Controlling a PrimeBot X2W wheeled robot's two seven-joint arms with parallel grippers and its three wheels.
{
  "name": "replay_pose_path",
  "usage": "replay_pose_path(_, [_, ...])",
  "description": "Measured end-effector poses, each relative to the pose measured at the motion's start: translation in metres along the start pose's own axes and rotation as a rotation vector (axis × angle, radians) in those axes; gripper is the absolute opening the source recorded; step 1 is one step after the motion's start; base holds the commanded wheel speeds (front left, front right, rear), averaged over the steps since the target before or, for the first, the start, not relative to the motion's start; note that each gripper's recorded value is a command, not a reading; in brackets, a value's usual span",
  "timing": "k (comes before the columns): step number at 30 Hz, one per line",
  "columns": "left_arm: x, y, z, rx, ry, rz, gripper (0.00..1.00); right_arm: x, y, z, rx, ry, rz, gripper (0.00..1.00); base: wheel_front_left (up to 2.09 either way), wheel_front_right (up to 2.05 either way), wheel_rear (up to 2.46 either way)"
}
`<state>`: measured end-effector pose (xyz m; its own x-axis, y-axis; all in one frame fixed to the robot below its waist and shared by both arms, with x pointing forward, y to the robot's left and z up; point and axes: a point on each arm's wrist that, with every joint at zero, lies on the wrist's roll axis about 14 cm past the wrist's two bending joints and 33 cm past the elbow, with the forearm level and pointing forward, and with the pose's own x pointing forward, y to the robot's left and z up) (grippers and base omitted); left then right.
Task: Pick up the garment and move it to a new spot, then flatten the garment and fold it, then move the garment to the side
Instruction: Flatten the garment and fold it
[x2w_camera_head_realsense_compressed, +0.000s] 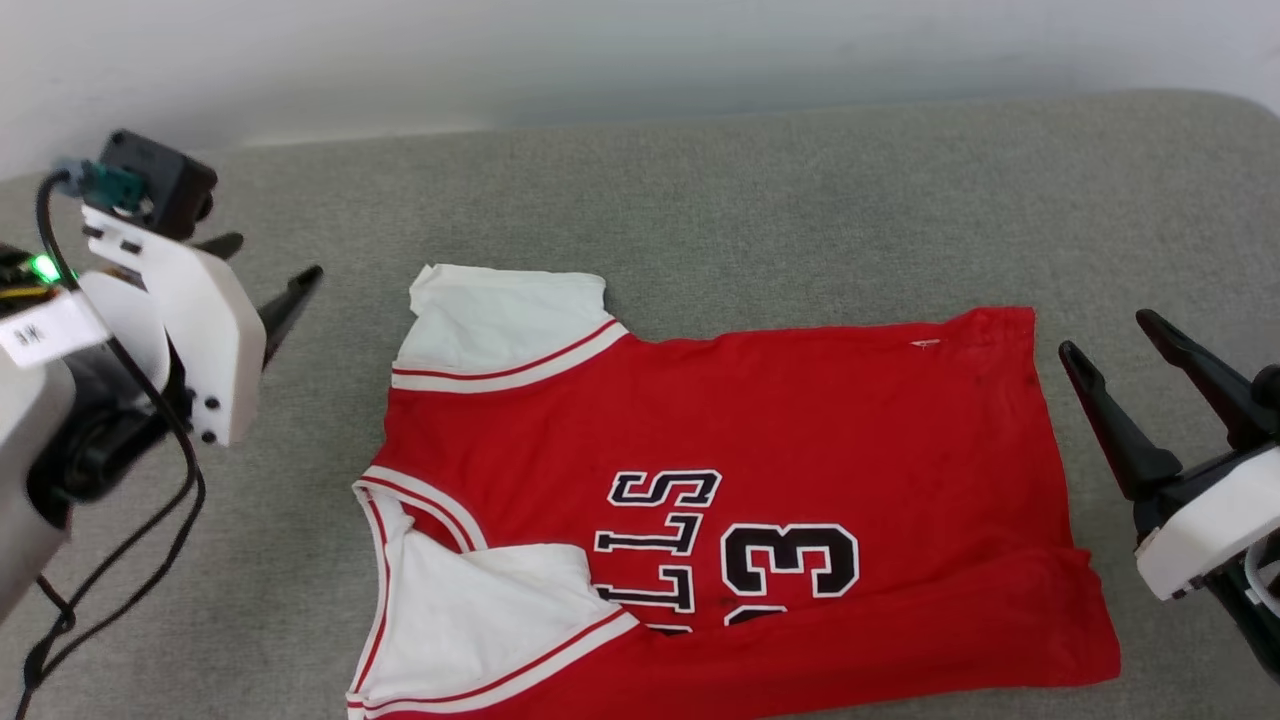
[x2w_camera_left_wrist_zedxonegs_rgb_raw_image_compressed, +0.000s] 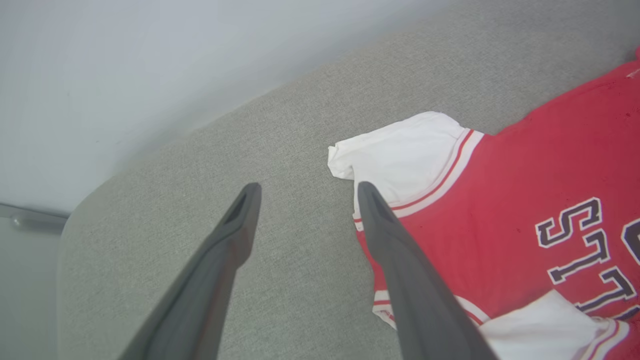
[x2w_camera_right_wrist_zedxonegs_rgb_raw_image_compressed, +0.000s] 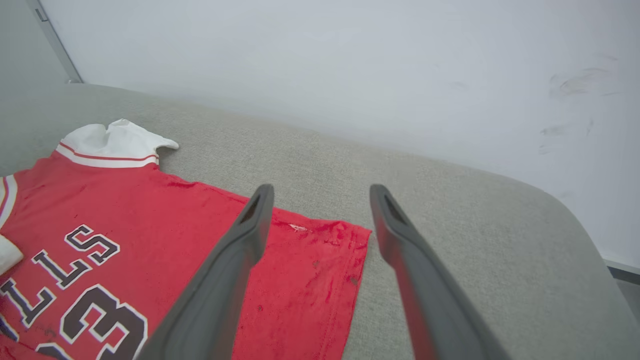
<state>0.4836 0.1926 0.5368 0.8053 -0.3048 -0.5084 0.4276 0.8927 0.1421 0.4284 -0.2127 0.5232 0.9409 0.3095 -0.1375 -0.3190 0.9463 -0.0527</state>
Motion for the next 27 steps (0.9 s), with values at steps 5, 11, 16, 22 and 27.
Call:
replay_pose_path(5, [0.036,0.006,0.019,0.004,0.049,-0.030,1.00,-0.002,0.000,-0.004,0.002,-0.045,-0.056,1.00,0.00,0.00,0.00])
replay_pose_path(11, [0.081,-0.001,0.013,0.005,0.218,-0.093,1.00,-0.001,0.002,-0.024,0.011,0.003,-0.085,1.00,0.00,0.00,0.00])
replay_pose_path(16, [0.114,-0.007,-0.010,-0.002,0.389,-0.132,1.00,0.005,0.000,-0.041,0.007,0.059,-0.089,1.00,0.00,0.00,0.00])
replay_pose_path(22, [0.150,-0.018,-0.045,0.001,0.536,-0.177,1.00,0.017,-0.006,-0.055,0.000,0.102,-0.090,1.00,0.00,0.00,0.00])
replay_pose_path(27, [0.165,-0.021,-0.083,0.031,0.664,-0.186,1.00,0.023,-0.008,-0.070,-0.003,0.145,-0.085,1.00,0.00,0.00,0.00])
